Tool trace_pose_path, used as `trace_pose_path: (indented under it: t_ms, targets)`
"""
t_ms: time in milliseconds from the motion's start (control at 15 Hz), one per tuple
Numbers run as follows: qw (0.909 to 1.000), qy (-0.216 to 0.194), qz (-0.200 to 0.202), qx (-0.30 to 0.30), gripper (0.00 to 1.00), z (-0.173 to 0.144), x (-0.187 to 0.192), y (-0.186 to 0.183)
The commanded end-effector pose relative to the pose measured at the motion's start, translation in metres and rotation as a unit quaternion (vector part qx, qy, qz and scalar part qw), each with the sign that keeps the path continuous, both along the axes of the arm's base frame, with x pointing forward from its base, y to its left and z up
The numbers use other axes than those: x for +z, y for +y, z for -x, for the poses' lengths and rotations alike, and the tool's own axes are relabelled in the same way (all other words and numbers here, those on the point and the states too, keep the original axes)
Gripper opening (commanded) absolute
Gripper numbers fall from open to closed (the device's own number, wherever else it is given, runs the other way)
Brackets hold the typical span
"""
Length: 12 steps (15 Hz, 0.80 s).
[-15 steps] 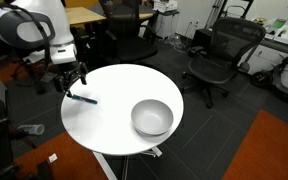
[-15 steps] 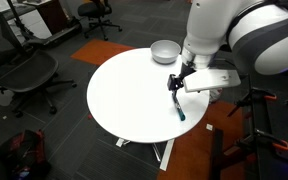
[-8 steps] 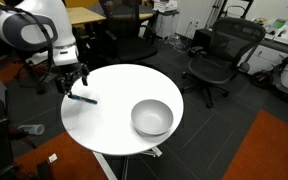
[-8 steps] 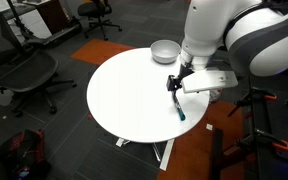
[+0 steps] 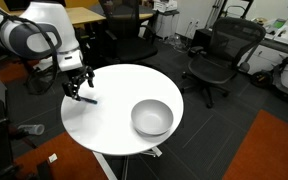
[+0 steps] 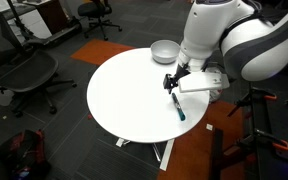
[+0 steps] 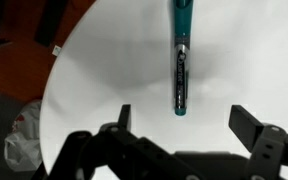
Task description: Put the green marker inside the grey bowl
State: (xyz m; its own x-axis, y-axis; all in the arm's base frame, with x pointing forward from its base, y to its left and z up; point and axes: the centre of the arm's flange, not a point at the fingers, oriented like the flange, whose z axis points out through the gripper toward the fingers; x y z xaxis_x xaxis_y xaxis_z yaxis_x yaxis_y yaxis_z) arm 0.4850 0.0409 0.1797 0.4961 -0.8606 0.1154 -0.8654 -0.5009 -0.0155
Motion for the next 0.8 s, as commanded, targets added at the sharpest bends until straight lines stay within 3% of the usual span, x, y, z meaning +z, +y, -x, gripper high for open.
trace_pose_path:
  t_ms: [0, 733]
  targets:
    - [1.0, -0.009, -0.001, -0.004, 1.0, -0.005, -0.011, 0.006]
    - [1.0, -0.002, 0.0, 0.005, 1.0, -0.012, -0.038, 0.02]
